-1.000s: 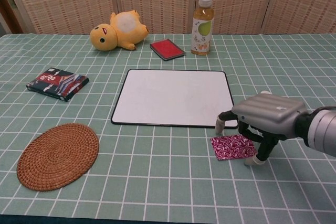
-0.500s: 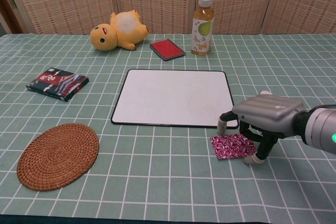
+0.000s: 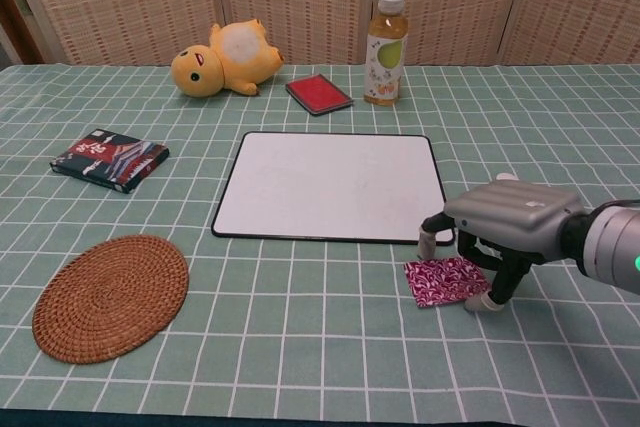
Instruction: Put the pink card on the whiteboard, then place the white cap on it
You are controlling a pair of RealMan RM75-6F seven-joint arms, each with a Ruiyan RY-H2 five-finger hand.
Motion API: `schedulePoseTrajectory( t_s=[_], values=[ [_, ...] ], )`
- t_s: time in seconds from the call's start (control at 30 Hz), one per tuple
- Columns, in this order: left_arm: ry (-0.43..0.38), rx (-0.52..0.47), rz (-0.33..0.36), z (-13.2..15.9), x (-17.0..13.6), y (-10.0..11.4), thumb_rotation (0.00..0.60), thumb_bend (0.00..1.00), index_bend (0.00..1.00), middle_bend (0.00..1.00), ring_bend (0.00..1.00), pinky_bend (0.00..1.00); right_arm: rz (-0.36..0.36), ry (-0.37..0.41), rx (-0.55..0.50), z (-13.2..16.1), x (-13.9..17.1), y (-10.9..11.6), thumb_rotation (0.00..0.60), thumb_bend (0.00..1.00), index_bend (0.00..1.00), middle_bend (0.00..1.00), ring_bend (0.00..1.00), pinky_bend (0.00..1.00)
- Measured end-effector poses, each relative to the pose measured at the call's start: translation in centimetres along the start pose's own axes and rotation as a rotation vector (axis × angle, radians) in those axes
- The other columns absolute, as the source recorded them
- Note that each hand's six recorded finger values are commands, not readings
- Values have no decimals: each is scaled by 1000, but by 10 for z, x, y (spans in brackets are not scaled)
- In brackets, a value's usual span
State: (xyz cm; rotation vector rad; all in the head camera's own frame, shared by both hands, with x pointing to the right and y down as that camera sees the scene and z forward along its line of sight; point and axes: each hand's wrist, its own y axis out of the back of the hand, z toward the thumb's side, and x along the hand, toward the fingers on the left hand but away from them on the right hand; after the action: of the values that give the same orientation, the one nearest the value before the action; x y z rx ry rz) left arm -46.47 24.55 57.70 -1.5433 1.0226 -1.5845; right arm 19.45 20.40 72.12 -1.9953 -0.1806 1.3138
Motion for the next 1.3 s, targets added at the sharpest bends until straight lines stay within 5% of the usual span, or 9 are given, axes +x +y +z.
schedulePoseTrajectory(
  t_s=[0.37, 0.57, 1.03, 1.3],
  values=[
    [1, 1, 4, 0, -1, 1, 600, 220, 241, 169, 170, 46, -29, 8, -20, 1, 6, 11, 600, 221, 418, 848, 992, 1000],
    [0, 2, 12, 0, -3, 4, 600, 220, 241, 169, 170, 47, -75, 13, -57, -1, 5, 38, 600, 221, 418, 846, 992, 1000],
    [5, 10, 31, -1, -9, 13, 600, 220, 241, 169, 170, 46, -110, -21, -31, -2, -55, 79, 600, 221, 416, 834, 993, 1000],
    [8, 14, 30, -1, -11, 13, 600, 220, 233, 170, 170, 46, -95, -45, -25, 6, -91, 87, 600, 212, 266, 826, 994, 1000]
  ],
)
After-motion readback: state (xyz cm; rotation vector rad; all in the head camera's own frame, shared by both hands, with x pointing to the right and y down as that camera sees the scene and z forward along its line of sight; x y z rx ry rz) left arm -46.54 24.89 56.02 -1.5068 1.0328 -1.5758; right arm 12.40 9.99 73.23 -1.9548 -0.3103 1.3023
